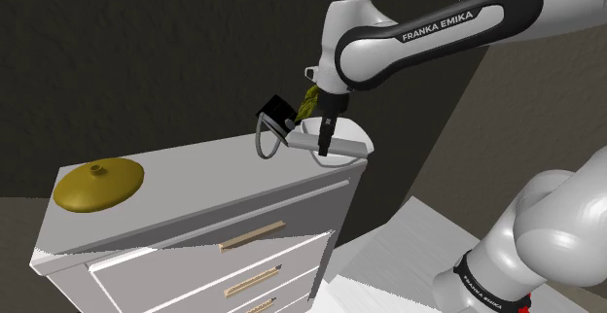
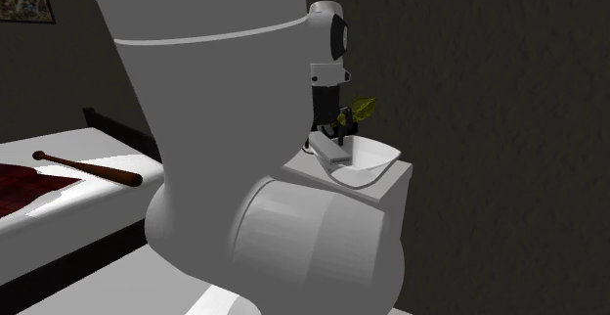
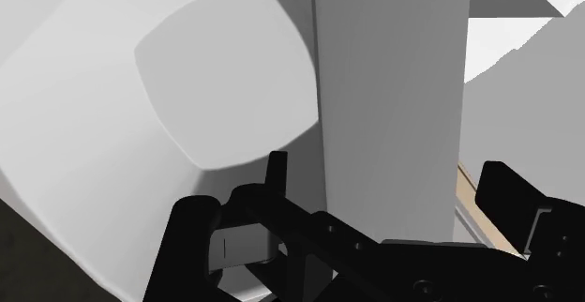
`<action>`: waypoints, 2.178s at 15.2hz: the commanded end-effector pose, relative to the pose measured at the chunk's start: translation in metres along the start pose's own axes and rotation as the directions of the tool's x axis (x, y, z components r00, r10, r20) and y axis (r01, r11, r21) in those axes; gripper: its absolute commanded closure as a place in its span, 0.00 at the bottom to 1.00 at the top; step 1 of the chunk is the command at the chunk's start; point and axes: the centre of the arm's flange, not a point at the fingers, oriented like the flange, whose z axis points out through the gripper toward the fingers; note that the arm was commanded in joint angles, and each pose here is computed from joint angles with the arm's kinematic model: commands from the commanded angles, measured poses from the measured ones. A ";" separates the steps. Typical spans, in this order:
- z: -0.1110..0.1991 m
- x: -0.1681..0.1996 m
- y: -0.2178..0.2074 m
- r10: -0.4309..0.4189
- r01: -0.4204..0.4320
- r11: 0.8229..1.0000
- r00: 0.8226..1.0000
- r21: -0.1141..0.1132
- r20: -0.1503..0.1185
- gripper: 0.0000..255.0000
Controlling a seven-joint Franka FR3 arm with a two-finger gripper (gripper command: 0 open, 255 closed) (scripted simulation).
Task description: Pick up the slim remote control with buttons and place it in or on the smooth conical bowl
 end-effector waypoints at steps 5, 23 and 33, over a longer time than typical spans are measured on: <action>0.000 0.000 0.001 0.000 0.000 1.000 1.000 0.000 0.000 1.00; -0.058 -0.003 0.000 0.000 0.000 1.000 1.000 0.000 0.000 1.00; -0.069 -0.027 0.083 0.000 0.000 1.000 1.000 0.000 0.000 1.00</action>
